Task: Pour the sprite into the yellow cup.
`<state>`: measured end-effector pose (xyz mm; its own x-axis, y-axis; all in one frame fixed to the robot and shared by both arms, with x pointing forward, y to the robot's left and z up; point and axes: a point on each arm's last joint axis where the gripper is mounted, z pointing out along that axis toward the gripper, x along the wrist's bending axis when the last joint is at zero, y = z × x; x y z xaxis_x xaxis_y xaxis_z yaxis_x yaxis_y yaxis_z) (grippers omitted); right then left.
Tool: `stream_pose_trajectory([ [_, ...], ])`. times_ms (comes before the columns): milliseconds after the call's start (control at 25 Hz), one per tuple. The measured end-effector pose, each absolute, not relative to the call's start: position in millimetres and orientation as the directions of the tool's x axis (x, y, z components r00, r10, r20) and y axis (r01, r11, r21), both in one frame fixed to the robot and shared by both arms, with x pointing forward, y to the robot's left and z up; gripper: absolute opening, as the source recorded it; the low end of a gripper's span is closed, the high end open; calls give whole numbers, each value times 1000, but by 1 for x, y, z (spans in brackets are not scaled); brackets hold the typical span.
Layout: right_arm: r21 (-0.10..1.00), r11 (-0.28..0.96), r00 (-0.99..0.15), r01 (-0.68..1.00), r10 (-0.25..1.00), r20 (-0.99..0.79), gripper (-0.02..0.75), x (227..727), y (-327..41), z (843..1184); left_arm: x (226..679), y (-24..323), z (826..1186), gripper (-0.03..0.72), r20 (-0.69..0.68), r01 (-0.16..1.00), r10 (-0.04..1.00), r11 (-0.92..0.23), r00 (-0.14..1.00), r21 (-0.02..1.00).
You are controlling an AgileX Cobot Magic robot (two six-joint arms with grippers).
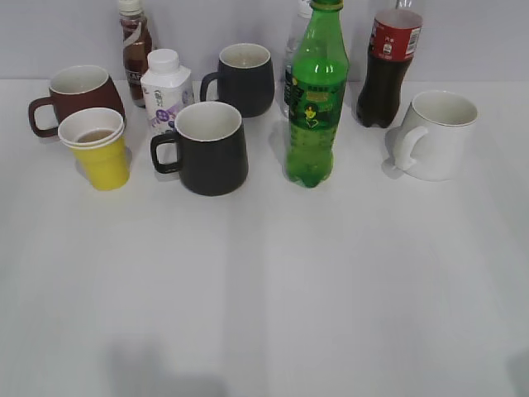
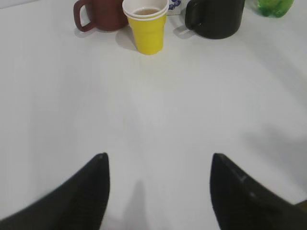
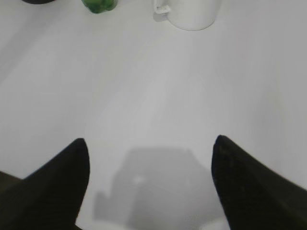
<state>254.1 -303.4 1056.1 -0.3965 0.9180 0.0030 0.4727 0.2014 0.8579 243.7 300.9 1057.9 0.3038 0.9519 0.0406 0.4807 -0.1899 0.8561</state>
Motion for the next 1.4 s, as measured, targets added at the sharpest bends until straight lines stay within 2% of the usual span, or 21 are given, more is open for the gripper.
stream_pose_trajectory([
  [200,857,184,-361,481,933,2,592,254,-304,1056,244,301,1058,459,41,482,955,-185,295,856],
  [440,881,2,-24,473,1000,10,592,244,-310,1056,237,302,1058,438,41,474,994,-86,105,876],
  [600,908,-57,103,416,995,15,591,233,-312,1056,230,302,1058,434,42,441,999,-32,-14,897],
  [1400,909,-54,94,414,995,17,589,233,-312,1056,230,302,1057,384,42,438,999,-29,-21,898],
])
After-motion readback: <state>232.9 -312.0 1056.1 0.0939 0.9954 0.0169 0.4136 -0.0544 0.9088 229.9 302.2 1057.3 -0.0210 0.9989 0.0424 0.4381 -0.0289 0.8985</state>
